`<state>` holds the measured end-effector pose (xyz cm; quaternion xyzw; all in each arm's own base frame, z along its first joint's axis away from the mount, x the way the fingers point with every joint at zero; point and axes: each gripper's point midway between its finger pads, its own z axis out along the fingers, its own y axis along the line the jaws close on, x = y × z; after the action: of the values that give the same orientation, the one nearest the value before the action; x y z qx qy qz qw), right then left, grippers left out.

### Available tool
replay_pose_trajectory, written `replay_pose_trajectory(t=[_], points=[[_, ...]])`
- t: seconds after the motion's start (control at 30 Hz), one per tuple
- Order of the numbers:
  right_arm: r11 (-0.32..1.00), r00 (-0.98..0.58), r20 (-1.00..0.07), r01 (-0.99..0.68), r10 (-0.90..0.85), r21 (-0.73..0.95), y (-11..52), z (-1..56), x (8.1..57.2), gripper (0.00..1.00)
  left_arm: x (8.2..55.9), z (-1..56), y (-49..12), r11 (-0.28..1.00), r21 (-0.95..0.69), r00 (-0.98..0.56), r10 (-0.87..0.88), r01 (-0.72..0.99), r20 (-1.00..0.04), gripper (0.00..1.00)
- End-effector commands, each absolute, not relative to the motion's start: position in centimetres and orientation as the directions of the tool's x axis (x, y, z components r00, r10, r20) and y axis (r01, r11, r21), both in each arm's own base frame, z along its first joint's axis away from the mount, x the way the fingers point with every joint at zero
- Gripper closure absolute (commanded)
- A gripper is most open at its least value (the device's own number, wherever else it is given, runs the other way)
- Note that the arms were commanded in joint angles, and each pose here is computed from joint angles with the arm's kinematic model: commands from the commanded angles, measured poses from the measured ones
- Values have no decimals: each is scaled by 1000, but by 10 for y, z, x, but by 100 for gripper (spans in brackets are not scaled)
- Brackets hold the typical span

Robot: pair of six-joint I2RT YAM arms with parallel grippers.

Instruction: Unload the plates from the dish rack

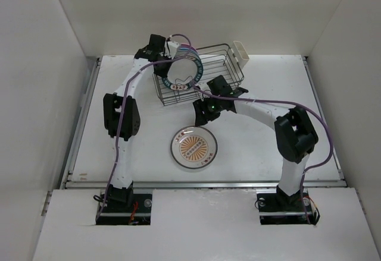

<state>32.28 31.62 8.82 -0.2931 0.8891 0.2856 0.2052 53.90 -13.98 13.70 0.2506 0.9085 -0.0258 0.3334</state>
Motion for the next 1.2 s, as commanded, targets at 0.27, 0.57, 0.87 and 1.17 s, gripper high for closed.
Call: replay_pose_trajectory(t=[0.27, 0.57, 0.87, 1.17], points=[[654, -681, -616, -680, -396, 332, 325, 127, 332, 43, 533, 242, -124, 888, 159, -558, 401, 431, -727, 100], [671, -676, -631, -672, -380, 315, 322, 133, 334, 43, 521, 289, -124, 897, 153, -509, 368, 414, -778, 100], [719, -647, -696, -639, -311, 274, 312, 154, 342, 43, 510, 318, -118, 936, 57, -514, 241, 347, -823, 100], [799, -574, -813, -531, -95, 282, 290, 213, 362, 43, 456, 327, -142, 841, -210, -602, 161, 498, -782, 100]])
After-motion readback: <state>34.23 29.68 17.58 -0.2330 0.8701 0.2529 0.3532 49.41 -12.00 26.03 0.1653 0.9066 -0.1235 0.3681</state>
